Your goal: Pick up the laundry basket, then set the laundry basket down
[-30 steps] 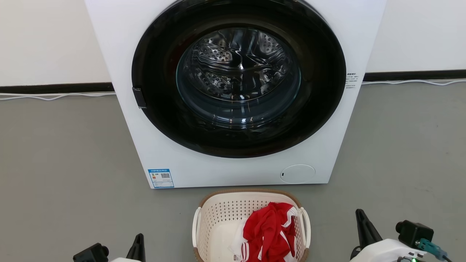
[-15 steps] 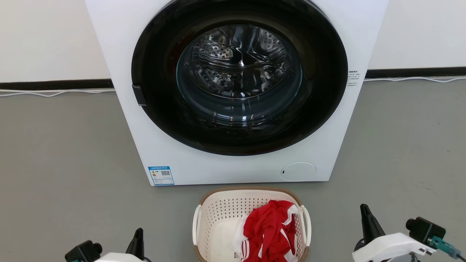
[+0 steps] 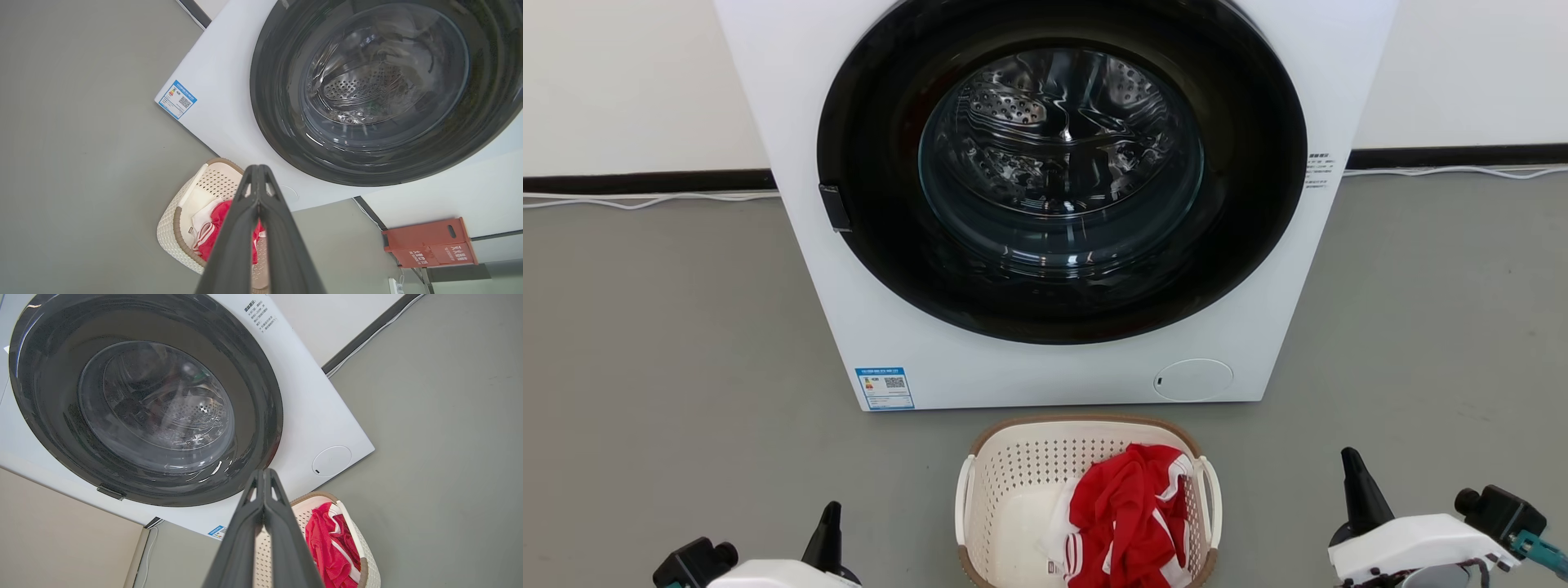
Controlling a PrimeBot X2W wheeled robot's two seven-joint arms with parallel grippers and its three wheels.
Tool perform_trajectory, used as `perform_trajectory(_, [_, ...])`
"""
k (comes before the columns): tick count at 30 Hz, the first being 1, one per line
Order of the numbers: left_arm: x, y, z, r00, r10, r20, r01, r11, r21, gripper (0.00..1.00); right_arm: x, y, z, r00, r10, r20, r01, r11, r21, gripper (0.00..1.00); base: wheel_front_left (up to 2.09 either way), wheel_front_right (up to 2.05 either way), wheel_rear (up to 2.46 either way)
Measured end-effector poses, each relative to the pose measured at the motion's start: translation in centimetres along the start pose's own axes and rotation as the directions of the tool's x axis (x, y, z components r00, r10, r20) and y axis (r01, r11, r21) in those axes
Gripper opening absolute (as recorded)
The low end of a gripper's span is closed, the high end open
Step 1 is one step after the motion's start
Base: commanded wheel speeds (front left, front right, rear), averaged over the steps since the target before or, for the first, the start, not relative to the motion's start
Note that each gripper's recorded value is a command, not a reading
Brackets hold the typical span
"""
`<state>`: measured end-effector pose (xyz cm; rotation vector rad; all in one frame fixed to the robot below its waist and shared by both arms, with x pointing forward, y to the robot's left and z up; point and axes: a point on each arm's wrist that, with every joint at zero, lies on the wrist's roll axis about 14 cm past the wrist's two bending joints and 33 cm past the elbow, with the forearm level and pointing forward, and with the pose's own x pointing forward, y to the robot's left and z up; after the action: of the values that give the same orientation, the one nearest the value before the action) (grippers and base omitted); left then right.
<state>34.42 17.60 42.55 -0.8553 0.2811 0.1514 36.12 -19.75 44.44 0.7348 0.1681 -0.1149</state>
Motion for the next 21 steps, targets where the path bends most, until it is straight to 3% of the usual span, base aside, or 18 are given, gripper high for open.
perform_trajectory(21, [0.5, -0.8, 0.8, 0.999, -0.038, -0.001, 0.036, 0.974, -0.223, 0.0, 0.5, 0.5, 1.1, 1.0, 0.008, 0.018, -0.013, 0.967, 0.253, 0.0, 0.0, 0.0, 0.0])
